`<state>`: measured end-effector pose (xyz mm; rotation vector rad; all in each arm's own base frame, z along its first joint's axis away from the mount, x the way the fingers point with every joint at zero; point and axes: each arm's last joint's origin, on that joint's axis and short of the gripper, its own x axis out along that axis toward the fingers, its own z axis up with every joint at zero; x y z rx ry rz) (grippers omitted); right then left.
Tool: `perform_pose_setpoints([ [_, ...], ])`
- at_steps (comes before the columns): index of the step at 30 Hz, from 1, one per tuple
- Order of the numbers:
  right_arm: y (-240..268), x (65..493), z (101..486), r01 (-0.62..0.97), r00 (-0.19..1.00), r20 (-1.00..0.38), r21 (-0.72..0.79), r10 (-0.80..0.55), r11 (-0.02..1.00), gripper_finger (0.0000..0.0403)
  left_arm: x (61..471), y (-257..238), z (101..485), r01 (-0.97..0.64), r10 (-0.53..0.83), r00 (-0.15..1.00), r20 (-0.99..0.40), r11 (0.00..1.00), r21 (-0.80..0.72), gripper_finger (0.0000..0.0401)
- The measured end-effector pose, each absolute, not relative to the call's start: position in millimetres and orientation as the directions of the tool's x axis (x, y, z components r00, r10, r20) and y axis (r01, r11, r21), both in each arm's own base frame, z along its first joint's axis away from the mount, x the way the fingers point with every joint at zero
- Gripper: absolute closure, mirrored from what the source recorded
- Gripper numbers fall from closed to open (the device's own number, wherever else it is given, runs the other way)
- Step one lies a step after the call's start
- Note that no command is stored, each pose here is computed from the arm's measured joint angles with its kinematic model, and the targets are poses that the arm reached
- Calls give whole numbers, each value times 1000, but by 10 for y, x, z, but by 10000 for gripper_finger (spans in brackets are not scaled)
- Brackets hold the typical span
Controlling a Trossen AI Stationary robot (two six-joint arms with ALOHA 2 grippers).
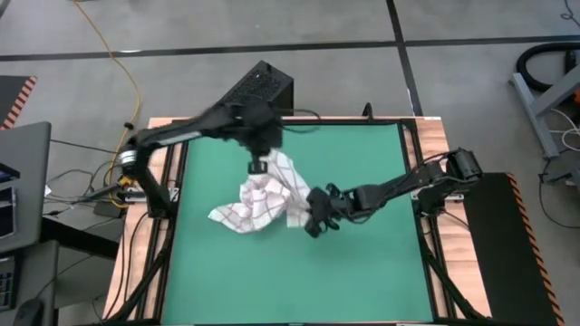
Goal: Roll towel
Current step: Roll the white towel
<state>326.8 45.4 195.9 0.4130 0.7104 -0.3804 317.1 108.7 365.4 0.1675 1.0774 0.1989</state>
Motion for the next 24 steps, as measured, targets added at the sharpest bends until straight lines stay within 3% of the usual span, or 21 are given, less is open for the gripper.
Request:
perform_pose_setpoints([
  [8, -130, 3612, 2672, 388, 803, -530, 118, -272, 914, 396, 2502, 799, 4245, -286, 358, 546, -757, 929, 233, 401],
  [14, -316, 3660, 3304, 299, 796, -497, -173, -345, 938, 395, 2046, 556, 4591, -395, 509, 607, -610, 860, 324, 401],
  [18, -493, 3579, 3768, 344, 732, -451, -402, -511, 848, 395, 1901, 544, 4869, -533, 662, 647, -379, 748, 397, 401],
  [24, -822, 3355, 4478, 529, 552, -242, -638, -798, 560, 395, 1917, 666, 5219, -644, 761, 646, -60, 586, 492, 401],
])
